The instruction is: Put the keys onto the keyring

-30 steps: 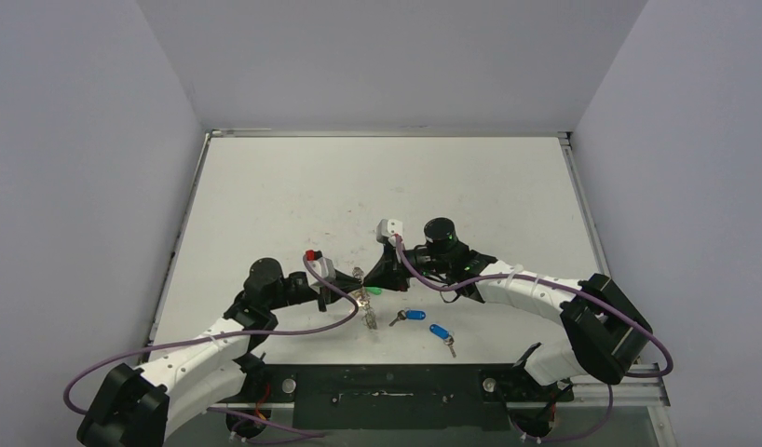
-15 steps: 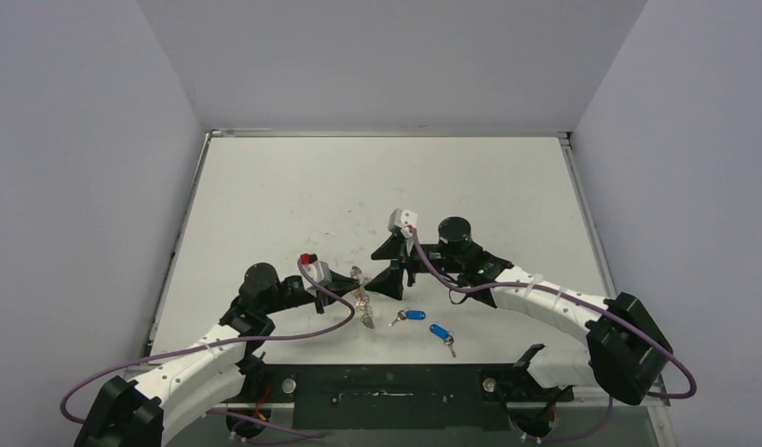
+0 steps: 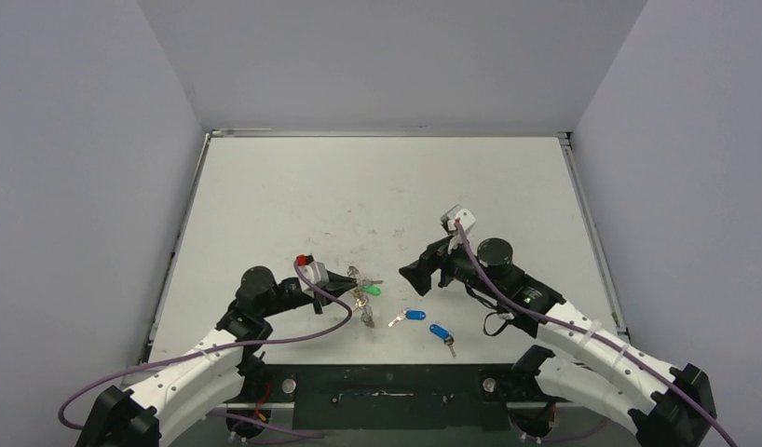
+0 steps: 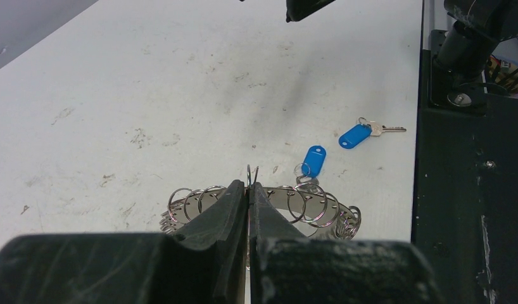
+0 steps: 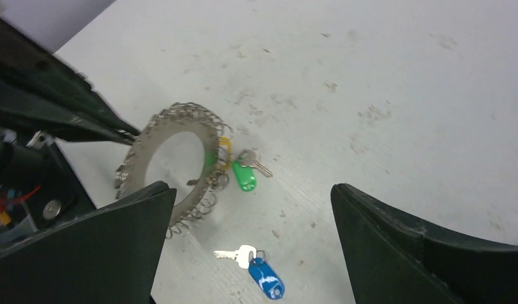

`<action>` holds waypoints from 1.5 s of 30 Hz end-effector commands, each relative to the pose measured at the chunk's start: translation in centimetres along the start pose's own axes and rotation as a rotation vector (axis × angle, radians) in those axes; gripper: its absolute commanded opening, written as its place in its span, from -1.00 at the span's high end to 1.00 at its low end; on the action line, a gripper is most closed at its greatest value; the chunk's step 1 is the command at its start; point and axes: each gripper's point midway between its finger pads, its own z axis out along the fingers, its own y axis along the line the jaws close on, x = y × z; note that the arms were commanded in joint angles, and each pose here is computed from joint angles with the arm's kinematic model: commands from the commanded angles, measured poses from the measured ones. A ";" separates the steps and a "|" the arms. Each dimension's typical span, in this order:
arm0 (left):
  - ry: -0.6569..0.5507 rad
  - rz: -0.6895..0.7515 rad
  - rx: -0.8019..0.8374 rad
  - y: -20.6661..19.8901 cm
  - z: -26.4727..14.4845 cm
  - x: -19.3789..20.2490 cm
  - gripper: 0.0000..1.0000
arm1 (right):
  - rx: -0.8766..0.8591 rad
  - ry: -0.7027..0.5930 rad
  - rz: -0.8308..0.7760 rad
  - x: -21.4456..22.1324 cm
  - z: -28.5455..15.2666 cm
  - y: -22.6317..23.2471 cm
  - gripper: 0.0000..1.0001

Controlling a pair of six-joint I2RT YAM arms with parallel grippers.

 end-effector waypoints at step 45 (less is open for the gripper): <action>-0.052 -0.008 -0.016 -0.4 -0.6 -1.5 1.00 | 0.182 0.538 0.615 17.1 3.3 -1.3 0.70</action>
